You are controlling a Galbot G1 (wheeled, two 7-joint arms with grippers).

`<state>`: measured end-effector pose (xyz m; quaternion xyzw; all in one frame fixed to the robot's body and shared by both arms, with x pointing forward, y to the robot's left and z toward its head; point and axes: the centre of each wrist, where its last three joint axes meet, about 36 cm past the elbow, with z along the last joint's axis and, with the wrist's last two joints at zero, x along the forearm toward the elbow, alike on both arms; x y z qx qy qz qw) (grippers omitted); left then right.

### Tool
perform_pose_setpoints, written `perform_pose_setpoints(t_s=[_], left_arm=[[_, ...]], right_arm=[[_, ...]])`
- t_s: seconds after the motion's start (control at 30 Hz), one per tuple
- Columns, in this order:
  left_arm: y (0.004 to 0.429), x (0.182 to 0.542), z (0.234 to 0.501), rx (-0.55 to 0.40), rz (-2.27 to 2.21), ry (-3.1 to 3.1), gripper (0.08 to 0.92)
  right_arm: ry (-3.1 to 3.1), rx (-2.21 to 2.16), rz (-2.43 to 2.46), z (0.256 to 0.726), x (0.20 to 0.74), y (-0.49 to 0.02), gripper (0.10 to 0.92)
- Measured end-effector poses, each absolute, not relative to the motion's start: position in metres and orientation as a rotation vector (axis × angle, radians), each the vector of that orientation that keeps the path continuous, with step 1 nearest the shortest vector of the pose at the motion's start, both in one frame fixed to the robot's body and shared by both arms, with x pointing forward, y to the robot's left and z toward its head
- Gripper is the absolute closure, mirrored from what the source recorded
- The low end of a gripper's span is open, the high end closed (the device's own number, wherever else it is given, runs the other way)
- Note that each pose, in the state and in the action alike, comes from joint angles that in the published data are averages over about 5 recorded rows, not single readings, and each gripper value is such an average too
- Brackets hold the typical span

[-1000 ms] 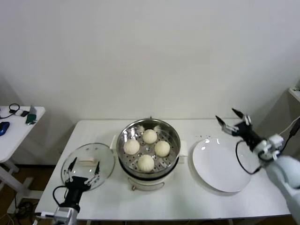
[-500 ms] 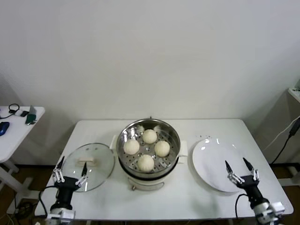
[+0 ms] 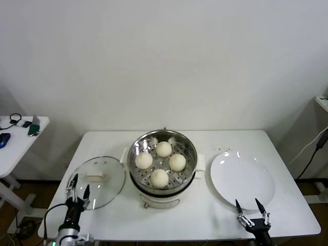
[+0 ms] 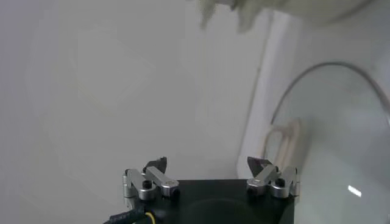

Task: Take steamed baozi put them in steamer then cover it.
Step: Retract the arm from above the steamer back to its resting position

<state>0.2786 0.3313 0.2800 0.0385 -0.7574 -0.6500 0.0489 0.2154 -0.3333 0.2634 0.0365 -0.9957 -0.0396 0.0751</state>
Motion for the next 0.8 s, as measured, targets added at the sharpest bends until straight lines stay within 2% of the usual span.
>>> perform_pose_setpoints(t_s=[0.3,0.8], left_arm=[[0.334,0.294,0.259,0.095,-2.142,-2.147,0.177],[0.336,0.34,0.24,0.1,-2.308,-1.982,0.177]], right_arm=[[-2.978,0.119,-0.144,0.263,0.199,-0.315,0.2],[-2.994,0.106,-0.168,0.269,0.184,-0.301,0.2]])
